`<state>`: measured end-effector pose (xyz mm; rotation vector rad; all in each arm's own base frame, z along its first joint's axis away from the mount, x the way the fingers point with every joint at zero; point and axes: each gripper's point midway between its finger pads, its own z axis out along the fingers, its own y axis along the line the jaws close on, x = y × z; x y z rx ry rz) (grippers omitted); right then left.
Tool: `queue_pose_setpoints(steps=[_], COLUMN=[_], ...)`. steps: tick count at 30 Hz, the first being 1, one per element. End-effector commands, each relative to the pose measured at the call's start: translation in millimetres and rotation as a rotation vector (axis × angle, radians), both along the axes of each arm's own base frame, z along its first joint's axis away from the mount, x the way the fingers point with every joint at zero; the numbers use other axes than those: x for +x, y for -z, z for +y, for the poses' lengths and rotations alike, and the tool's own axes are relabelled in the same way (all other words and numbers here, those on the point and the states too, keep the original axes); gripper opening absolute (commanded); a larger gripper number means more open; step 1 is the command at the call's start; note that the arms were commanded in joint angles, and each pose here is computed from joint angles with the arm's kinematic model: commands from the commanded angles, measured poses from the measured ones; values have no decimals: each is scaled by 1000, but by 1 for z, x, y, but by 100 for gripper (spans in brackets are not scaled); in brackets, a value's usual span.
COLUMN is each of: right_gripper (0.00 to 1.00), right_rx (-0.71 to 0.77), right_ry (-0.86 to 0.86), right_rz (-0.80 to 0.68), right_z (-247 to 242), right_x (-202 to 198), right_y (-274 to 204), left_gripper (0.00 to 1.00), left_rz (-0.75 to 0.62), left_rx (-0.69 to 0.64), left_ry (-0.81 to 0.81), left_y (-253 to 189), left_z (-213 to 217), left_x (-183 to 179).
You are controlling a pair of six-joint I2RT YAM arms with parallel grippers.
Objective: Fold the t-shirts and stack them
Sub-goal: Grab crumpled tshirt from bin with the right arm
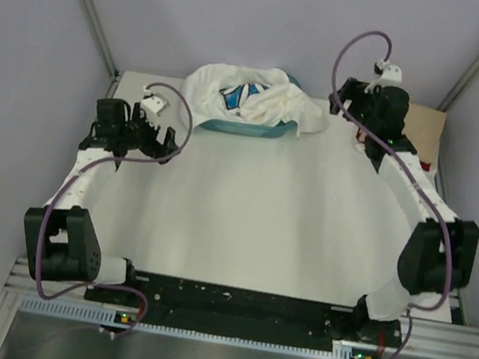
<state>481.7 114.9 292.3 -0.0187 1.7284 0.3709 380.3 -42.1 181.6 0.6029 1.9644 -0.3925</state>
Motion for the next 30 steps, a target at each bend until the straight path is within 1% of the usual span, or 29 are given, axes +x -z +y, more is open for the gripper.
queue_pose_setpoints(steps=[1, 2, 3, 4, 5, 7, 9, 11, 13, 16, 17, 19, 20, 21, 22, 23, 24, 26, 30], right_gripper=[71, 71, 74, 81, 85, 86, 86, 86, 86, 85, 82, 70, 54, 46, 26, 8, 0, 0, 0], right_rx=[19, 52, 90, 136, 177, 242, 282, 293, 325, 384, 397, 426, 439, 448, 457, 453, 448, 431, 379], right_ry=[-97, -85, -69, -34, 28, 111, 149, 147, 144, 97, 94, 91, 79, 62, 39, 34, 41, 65, 33], right_rz=[258, 330, 368, 419, 439, 431, 384, 358, 382, 417, 431, 458, 474, 481, 457, 448, 432, 391, 236], right_z=[36, 41, 44, 47, 42, 34, 30, 30, 35, 49, 51, 54, 58, 60, 64, 63, 60, 49, 41], right_x=[56, 69, 82, 92, 104, 126, 147, 162, 168, 171, 172, 172, 170, 169, 172, 172, 172, 172, 171], right_y=[65, 81, 89, 108, 119, 129, 130, 133, 150, 180, 190, 204, 209, 209, 201, 195, 186, 164, 82], left_gripper=[99, 99, 99, 99, 99, 99, 99, 99, 99, 99, 99, 99, 99, 99, 99, 99, 99, 99, 99], left_rz=[36, 38, 44, 44, 46, 58, 66, 69, 70, 69, 75, 82, 82, 86, 86, 86, 91, 90, 84], left_rx=[17, 21, 24, 25, 23, 22, 18, 15, 13, 20, 22, 31, 38, 47, 52, 56, 54, 50, 54], left_ry=[49, 53, 58, 62, 72, 81, 94, 113, 120, 128, 125, 112, 103, 93, 89, 88, 89, 96, 88], left_y=[-2, -1, 1, 2, 3, 6, 8, 9, 10, 12, 14, 17, 17, 19, 20, 20, 22, 22, 21], left_z=[-2, -2, -3, -3, -4, -5, -7, -9, -9, -9, -8, -6, -4, -2, -1, 0, -1, -2, -1], left_x=[-5, -5, -6, -7, -7, -8, -9, -10, -11, -10, -9, -8, -7, -6, -6, -6, -7, -8, -7])
